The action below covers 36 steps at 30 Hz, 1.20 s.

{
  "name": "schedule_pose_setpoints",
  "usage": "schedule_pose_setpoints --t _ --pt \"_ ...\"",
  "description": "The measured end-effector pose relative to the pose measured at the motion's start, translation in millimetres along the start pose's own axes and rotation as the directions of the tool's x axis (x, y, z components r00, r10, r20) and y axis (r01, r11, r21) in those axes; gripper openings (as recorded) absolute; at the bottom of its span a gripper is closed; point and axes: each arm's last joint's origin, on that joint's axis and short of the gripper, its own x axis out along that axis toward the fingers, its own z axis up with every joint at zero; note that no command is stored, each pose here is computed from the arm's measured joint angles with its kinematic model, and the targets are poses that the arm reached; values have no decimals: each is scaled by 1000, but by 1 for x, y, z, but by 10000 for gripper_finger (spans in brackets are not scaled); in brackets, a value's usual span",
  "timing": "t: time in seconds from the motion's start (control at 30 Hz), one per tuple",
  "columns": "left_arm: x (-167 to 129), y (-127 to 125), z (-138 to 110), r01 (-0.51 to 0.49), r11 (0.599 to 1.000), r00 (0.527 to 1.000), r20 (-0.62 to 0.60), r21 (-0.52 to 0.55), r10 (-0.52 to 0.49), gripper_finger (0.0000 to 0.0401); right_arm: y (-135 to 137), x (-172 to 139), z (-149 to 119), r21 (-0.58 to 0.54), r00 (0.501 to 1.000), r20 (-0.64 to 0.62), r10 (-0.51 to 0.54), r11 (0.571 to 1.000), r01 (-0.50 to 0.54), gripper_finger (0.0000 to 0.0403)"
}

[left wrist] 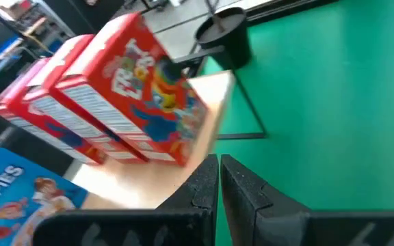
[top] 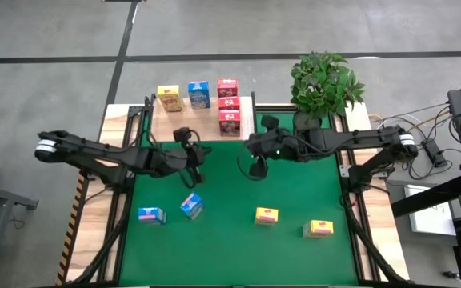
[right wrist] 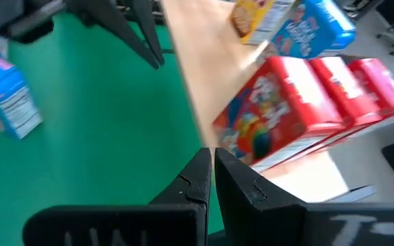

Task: Stack cereal on shelf
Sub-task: Put the center blue cereal on the shelf

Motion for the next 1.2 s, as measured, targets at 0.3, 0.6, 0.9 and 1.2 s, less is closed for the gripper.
schedule_pose_setpoints --t 0.3,0.6,0.9,1.2 --pt "-21 -21 7 100 995 994 42 -17 -99 0 26 -4 -12 -24 997 -52 62 998 -63 12" --pt "-52 -18 42 240 948 964 -61 -210 -258 0 39 0 -23 -72 995 -64 81 994 -86 12" --pt "-61 -30 56 317 693 714 -318 -647 -623 0 37 9 -25 -157 999 -29 17 987 -21 12" --pt "-52 -52 53 82 720 586 -551 -689 -594 15 34 12 -21 -230 1000 28 9 973 -2 12"
